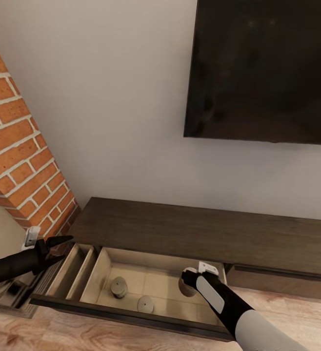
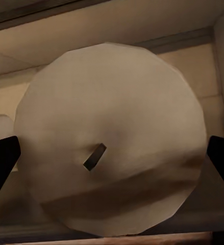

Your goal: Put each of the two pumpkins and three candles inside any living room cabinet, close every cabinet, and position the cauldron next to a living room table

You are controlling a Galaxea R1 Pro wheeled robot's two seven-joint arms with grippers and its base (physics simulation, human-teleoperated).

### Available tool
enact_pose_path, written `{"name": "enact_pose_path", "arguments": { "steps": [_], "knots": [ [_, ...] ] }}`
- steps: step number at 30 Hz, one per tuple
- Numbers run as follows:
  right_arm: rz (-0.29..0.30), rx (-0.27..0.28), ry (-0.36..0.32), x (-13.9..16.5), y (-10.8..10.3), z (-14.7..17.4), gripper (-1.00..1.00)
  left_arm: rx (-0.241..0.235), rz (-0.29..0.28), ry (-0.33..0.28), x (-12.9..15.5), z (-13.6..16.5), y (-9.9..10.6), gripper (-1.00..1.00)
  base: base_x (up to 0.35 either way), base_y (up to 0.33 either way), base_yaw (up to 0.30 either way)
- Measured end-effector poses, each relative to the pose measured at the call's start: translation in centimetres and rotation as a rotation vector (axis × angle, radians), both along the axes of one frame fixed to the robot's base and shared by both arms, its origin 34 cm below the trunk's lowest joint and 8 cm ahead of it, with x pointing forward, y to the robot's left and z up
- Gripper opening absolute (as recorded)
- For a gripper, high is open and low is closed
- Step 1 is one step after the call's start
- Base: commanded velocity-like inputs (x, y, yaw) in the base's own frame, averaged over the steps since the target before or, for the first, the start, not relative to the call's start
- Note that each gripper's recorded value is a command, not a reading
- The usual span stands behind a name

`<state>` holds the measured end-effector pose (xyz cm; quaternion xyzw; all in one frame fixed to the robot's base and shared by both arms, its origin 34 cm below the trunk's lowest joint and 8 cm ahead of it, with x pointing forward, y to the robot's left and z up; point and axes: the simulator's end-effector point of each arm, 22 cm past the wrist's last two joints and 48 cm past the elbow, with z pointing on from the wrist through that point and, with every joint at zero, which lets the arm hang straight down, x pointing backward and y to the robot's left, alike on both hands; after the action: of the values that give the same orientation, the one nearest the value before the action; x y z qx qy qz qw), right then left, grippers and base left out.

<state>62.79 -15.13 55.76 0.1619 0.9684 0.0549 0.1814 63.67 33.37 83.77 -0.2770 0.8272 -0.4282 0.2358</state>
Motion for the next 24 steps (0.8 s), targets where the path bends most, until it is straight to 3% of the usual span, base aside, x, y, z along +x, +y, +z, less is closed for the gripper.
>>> {"name": "enact_pose_path", "arguments": {
  "steps": [24],
  "knots": [
    [-0.005,-0.026,0.037,-0.3,-1.1,-5.0,-1.0,-0.005,-0.006,0.001,-0.3,-4.1,-0.2,1.0,0.0,0.0,0.0]
  ]
}}
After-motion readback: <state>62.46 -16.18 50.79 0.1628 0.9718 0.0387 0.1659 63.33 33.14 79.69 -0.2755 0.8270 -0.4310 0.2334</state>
